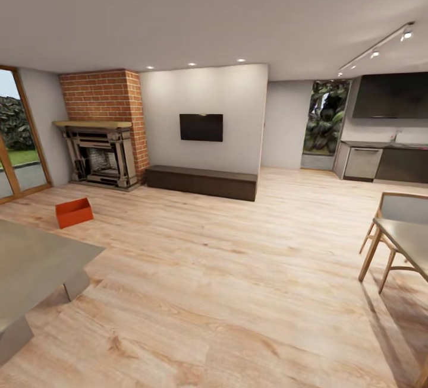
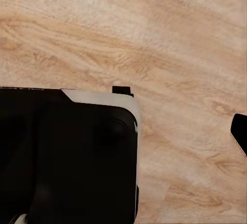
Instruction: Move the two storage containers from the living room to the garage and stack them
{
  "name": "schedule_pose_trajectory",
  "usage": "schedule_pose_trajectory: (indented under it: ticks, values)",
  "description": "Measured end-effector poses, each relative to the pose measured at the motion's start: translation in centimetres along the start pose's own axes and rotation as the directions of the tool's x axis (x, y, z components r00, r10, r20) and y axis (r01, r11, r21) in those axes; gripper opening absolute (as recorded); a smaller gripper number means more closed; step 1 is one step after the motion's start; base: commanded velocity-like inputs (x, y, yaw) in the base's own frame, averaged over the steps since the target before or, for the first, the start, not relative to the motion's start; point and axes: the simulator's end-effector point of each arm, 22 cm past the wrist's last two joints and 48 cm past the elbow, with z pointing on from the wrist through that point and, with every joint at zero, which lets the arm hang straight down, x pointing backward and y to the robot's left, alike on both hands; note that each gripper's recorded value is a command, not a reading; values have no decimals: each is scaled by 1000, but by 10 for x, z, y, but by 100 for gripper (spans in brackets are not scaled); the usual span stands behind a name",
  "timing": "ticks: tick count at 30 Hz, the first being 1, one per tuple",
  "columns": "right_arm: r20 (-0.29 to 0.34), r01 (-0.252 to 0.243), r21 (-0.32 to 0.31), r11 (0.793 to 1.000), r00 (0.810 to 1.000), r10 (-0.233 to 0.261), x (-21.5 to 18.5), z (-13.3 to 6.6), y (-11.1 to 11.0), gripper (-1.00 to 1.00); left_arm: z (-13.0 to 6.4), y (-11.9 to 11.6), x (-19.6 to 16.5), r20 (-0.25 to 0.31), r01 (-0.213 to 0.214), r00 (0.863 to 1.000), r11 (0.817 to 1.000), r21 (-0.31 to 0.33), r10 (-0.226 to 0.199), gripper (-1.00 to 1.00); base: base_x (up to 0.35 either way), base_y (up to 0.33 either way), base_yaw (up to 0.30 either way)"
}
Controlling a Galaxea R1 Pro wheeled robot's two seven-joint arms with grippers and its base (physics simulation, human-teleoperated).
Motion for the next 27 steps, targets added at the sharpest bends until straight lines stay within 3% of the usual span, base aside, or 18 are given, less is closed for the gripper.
schedule_pose_trajectory:
  ticks: [27]
  values:
    - [0,0,0,1000,1000,0,0,0,0,100,0,0,0,0,0,1000,1000,0,0,100,323,0,0]
